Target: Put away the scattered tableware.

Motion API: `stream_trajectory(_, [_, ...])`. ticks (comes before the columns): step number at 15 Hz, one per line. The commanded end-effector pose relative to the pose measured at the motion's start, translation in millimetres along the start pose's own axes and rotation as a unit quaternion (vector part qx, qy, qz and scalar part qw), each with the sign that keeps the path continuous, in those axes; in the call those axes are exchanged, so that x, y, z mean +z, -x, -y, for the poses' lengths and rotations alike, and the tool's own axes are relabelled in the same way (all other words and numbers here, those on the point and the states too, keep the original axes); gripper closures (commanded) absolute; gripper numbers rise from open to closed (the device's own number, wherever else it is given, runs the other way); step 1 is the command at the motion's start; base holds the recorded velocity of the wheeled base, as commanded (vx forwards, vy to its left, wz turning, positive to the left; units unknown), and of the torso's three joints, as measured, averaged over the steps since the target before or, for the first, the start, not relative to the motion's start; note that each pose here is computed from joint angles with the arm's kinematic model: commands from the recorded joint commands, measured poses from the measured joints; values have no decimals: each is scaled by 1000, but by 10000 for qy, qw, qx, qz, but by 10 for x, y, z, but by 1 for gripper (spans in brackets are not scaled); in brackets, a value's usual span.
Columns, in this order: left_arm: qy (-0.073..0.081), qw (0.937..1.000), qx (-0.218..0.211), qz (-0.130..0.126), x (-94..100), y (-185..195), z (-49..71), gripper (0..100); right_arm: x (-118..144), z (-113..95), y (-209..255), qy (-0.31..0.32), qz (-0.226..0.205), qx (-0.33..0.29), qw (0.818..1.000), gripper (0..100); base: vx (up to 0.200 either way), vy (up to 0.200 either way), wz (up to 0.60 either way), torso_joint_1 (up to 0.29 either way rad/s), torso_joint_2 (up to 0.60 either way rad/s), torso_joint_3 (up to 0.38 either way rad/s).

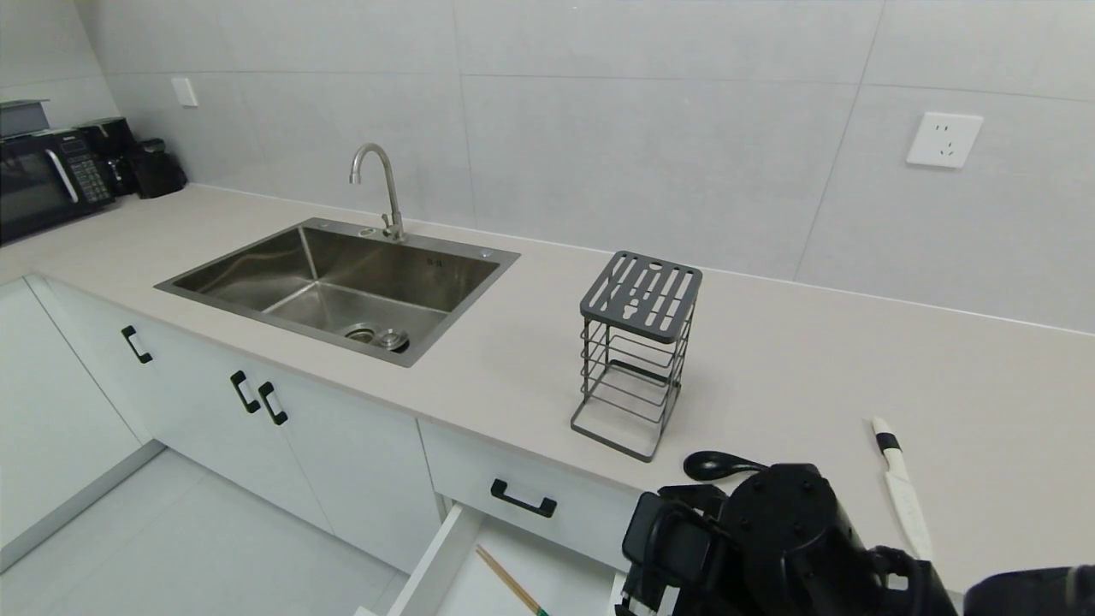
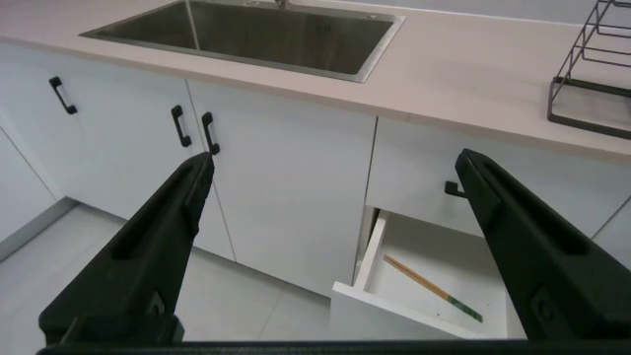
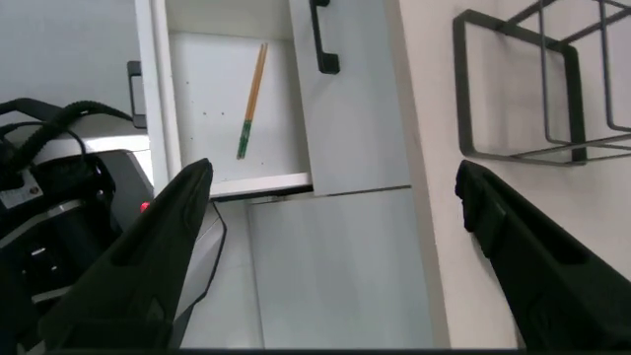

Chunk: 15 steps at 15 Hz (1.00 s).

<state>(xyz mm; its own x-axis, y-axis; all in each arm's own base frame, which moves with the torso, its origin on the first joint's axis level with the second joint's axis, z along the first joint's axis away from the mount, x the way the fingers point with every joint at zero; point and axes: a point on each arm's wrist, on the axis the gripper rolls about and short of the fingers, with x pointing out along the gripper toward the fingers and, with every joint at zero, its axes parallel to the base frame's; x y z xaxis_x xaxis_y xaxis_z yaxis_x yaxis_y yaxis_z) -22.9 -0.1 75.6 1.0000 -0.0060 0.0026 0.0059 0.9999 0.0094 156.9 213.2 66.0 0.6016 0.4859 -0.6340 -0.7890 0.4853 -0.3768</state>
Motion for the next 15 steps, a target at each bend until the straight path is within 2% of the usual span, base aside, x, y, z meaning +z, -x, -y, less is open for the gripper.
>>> stream_trajectory(1, [1, 10000, -1, -5, 1, -1, 0, 0, -15, 200, 17, -324, 180, 28, 9993, 0, 0, 0, 0, 0, 0, 0])
stream_trajectory(2, [1, 10000, -1, -5, 1, -1, 0, 0, -56, 349, 109, -512, 285, -44, 9983, 0, 0, 0, 0, 0, 0, 0])
stream_trajectory(3, [1, 10000, -1, -5, 1, -1, 0, 0, -118, 408, 166, -610, 245, -143, 9977, 0, 0, 0, 0, 0, 0, 0])
stream_trajectory(5, [1, 10000, -1, -5, 1, -1, 0, 0, -278, 545, 265, -845, 106, -353, 9957, 0, 0, 0, 0, 0, 0, 0])
stream_trajectory(7, [1, 10000, -1, -5, 1, -1, 0, 0, -498, 821, 329, -1275, -46, -563, 9902, 0, 0, 0, 0, 0, 0, 0])
stream_trajectory(9, [1, 10000, -1, -5, 1, -1, 0, 0, -612, 976, 340, -1419, -183, -796, 9865, 0, 0, 0, 0, 0, 0, 0])
stream_trajectory(12, [1, 10000, -1, -5, 1, -1, 0, 0, -755, 1071, 312, -1641, -290, -677, 9837, 0, 0, 0, 0, 0, 0, 0])
stream_trajectory(15, [1, 10000, -1, -5, 1, -1, 0, 0, -890, 1068, 262, -1796, -512, -508, 9811, 0, 0, 0, 0, 0, 0, 0])
